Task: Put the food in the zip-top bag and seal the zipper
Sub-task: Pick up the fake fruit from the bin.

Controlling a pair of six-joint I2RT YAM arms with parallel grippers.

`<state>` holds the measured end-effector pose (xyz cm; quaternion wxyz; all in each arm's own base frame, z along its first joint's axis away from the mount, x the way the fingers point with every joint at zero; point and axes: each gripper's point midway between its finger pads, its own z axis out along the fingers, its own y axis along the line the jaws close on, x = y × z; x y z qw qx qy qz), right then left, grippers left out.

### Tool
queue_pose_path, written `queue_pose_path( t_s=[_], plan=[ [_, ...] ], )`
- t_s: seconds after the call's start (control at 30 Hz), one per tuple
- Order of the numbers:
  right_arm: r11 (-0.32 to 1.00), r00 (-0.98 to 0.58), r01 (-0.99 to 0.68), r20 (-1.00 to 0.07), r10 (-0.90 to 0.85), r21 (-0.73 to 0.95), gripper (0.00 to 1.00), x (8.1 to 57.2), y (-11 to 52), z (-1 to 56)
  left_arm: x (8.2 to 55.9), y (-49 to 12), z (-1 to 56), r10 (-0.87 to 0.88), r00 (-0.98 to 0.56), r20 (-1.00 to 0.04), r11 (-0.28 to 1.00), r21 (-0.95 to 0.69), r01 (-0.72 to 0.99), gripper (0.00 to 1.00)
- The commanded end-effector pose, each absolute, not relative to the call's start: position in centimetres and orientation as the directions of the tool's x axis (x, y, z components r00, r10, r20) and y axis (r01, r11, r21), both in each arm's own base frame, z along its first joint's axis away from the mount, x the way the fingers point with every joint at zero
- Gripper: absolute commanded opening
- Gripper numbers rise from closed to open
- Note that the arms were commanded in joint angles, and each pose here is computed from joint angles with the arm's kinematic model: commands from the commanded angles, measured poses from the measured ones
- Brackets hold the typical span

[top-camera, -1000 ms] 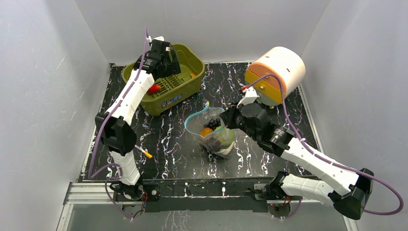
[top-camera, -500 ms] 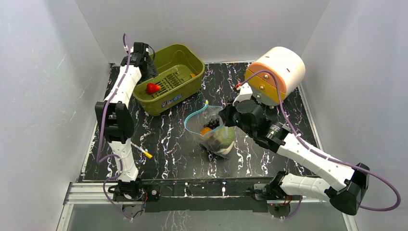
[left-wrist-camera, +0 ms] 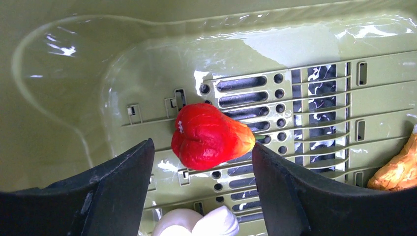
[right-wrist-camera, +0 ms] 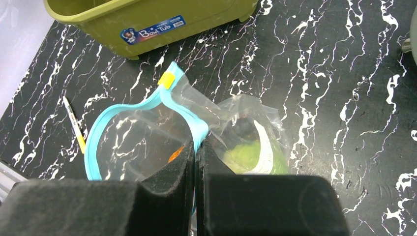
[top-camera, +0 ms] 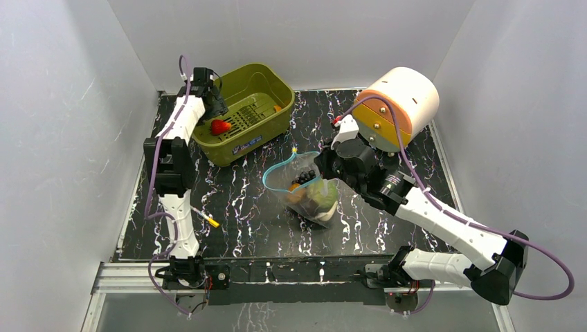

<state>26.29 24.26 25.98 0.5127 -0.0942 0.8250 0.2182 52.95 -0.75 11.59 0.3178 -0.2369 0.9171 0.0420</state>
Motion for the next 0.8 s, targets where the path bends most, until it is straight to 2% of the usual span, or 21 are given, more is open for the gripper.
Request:
queue_pose_path(
  t_s=[0.0, 0.13, 0.33, 0.5, 0.77],
  plan=[
    [0.889, -0.37, -0.353, -0.916, 0.153, 0.291, 0.0, 27.3, 23.8, 30.4, 54.4, -1.1, 12.4, -0.427, -0.658, -0.62, 0.885, -0.139, -0.444, 0.71],
    [0.897, -0.374, -0.325, -0.912, 0.169, 0.3, 0.0, 27.3, 23.2, 30.5, 54.8, -1.6, 11.3, -0.441, -0.662, -0.605, 0.882, -0.159, -0.443, 0.71],
    [0.906, -0.383, -0.302, -0.908, 0.171, 0.298, 0.0, 27.2, 22.7, 29.9, 55.2, -2.1, 10.3, -0.458, -0.673, -0.581, 0.879, -0.185, -0.439, 0.63],
    [0.91, -0.373, -0.302, -0.914, 0.161, 0.284, 0.0, 27.4, 22.7, 30.4, 54.7, -2.6, 9.6, -0.472, -0.683, -0.558, 0.875, -0.2, -0.441, 0.49],
    [0.911, -0.366, -0.299, -0.915, 0.167, 0.285, 0.0, 27.3, 22.4, 30.4, 54.5, -2.5, 10.6, -0.459, -0.681, -0.57, 0.882, -0.201, -0.426, 0.34]
  ],
)
